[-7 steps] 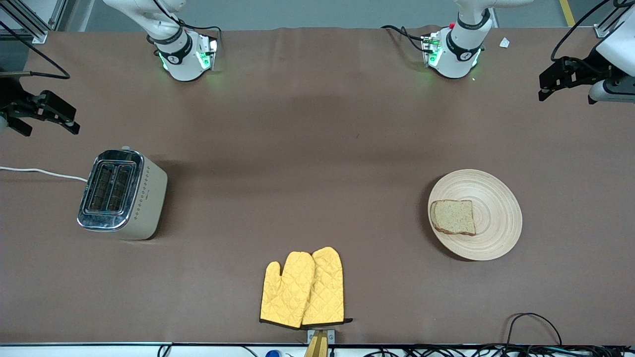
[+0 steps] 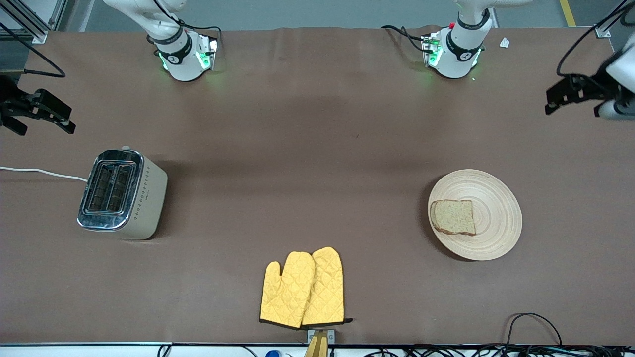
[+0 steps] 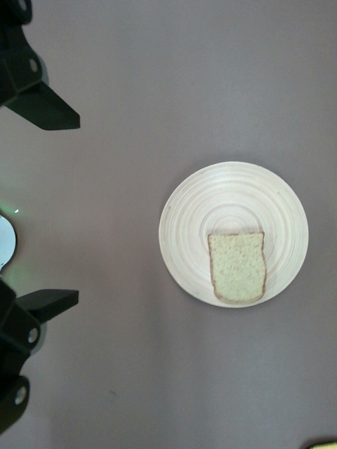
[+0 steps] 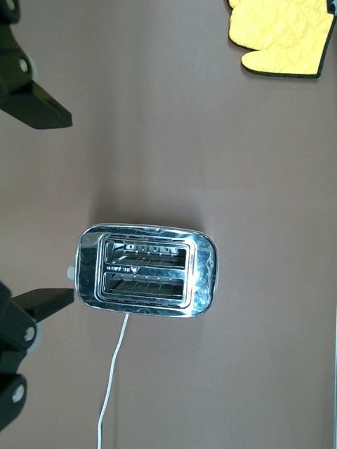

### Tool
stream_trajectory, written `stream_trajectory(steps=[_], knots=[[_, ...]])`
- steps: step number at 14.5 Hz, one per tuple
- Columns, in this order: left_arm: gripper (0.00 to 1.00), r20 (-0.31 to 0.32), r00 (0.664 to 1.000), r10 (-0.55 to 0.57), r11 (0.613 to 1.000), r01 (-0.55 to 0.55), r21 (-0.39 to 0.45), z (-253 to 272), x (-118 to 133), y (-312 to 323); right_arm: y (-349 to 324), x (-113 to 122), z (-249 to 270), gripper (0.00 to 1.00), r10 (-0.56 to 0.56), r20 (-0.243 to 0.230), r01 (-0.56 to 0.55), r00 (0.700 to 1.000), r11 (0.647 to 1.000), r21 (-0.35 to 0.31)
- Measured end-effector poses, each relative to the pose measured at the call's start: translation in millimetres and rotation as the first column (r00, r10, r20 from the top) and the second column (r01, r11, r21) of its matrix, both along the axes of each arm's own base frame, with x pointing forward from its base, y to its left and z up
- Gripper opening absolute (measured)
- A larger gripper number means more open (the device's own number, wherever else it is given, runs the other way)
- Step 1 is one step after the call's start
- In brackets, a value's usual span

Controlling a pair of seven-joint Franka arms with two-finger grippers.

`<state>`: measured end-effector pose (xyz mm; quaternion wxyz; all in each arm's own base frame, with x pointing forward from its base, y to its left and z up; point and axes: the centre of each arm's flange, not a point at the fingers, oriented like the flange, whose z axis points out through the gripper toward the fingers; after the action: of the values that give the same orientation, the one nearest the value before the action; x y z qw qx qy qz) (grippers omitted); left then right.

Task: Move plate and put bread in toaster
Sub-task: 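Reach the left gripper down to the rim of the wooden plate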

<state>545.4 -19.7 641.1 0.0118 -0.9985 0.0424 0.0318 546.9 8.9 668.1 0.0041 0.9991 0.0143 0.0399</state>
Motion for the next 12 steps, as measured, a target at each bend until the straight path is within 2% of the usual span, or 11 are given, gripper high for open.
stream_trajectory(steps=[2,3,6,8,12], knots=[[1.00,-0.017,0.999,0.035,0.997,-0.036,-0.071,-34.7,30.4,36.0,-0.2,0.0,0.3,1.00,0.000,0.001,0.000,1.000,1.000,0.000],[1.00,-0.032,0.997,0.064,0.987,-0.068,-0.145,-57.6,43.8,60.4,-0.6,0.0,0.5,1.00,-0.001,0.002,0.001,1.000,1.000,0.000],[1.00,-0.103,0.989,0.110,0.914,-0.141,-0.381,-149.9,69.5,154.9,-0.8,0.0,0.9,1.00,-0.001,0.003,0.001,1.000,1.000,0.000],[1.00,-0.106,0.991,0.083,0.880,-0.123,-0.459,-217.4,74.4,213.1,-0.5,0.0,1.0,1.00,-0.001,0.003,0.001,1.000,1.000,0.000],[1.00,-0.038,0.999,-0.018,0.808,-0.008,-0.589,-338.1,67.2,284.7,-0.3,0.0,1.1,1.00,-0.001,0.003,0.001,1.000,1.000,0.000]])
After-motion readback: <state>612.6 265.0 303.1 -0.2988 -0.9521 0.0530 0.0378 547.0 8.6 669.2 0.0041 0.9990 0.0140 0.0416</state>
